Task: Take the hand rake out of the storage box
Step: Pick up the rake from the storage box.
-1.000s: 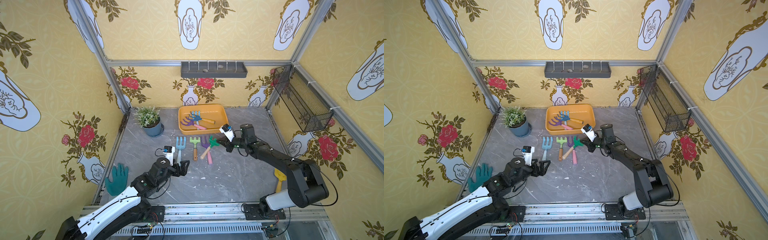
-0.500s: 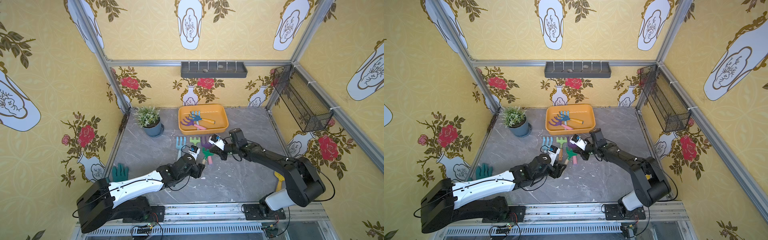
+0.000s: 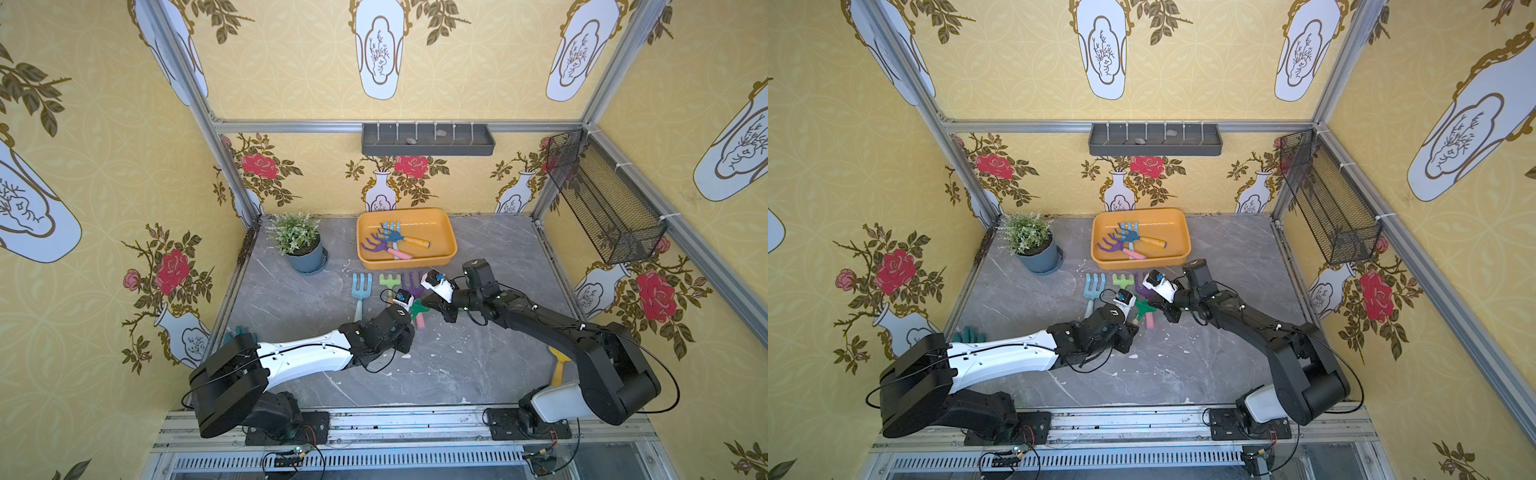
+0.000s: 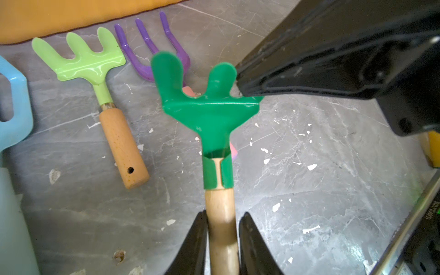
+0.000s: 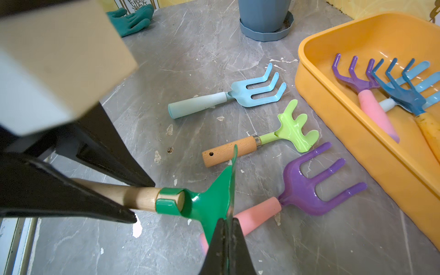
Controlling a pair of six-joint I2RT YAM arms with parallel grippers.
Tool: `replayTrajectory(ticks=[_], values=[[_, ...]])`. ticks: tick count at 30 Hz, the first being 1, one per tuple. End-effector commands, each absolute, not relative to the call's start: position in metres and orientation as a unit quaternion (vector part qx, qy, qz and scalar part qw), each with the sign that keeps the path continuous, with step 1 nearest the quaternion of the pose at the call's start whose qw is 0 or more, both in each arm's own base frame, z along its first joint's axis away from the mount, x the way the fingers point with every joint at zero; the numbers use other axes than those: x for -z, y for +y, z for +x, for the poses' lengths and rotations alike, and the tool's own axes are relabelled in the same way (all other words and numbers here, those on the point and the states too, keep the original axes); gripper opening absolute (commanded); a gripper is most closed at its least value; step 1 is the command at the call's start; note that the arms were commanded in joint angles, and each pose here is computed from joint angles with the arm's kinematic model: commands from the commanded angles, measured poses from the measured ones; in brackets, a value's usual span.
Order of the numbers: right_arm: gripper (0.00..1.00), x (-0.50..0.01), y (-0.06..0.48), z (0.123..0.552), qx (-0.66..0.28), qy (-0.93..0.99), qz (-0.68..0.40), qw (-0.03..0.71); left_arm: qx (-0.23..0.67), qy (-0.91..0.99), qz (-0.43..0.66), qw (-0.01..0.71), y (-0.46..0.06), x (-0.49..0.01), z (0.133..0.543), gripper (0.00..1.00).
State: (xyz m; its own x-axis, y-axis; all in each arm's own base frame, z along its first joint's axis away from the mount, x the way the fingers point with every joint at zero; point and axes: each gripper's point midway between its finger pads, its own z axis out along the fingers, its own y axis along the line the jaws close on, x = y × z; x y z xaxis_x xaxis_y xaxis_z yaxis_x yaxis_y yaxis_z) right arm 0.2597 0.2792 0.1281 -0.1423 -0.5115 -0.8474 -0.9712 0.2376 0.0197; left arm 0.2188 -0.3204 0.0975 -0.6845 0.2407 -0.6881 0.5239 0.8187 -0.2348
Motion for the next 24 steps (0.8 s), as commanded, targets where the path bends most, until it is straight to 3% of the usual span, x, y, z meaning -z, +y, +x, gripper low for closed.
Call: replayTrajectory(ticks=[1,4,6,7,9,11,15,19,24], values=[[0.00,-0.140,0.281,0.256,-0.326,0.678,-0.530,0.392,0.214,0.894,0.208,0.335,-0.324,-0.098,0.220,0.19],[0.00,-0.144,0.278,0.257,-0.327,0.681,-0.520,0.399,0.218,0.894,0.202,0.335,-0.328,-0.101,0.222,0.00],[0.00,-0.146,0.278,0.254,-0.333,0.677,-0.519,0.401,0.225,0.893,0.201,0.335,-0.331,-0.103,0.222,0.00],[0.00,-0.146,0.278,0.253,-0.334,0.677,-0.520,0.401,0.225,0.892,0.203,0.334,-0.332,-0.103,0.221,0.03],[0.00,-0.144,0.276,0.256,-0.327,0.683,-0.515,0.402,0.225,0.893,0.205,0.332,-0.334,-0.102,0.221,0.27],[0.00,-0.142,0.276,0.256,-0.325,0.687,-0.515,0.397,0.225,0.894,0.207,0.329,-0.334,-0.101,0.220,0.42],[0.00,-0.144,0.276,0.257,-0.326,0.686,-0.514,0.399,0.214,0.898,0.205,0.325,-0.330,-0.095,0.221,0.47],[0.00,-0.144,0.276,0.256,-0.328,0.684,-0.514,0.399,0.204,0.900,0.204,0.326,-0.330,-0.093,0.223,0.33],[0.00,-0.143,0.274,0.258,-0.323,0.692,-0.508,0.398,0.201,0.900,0.200,0.330,-0.332,-0.094,0.227,0.06]])
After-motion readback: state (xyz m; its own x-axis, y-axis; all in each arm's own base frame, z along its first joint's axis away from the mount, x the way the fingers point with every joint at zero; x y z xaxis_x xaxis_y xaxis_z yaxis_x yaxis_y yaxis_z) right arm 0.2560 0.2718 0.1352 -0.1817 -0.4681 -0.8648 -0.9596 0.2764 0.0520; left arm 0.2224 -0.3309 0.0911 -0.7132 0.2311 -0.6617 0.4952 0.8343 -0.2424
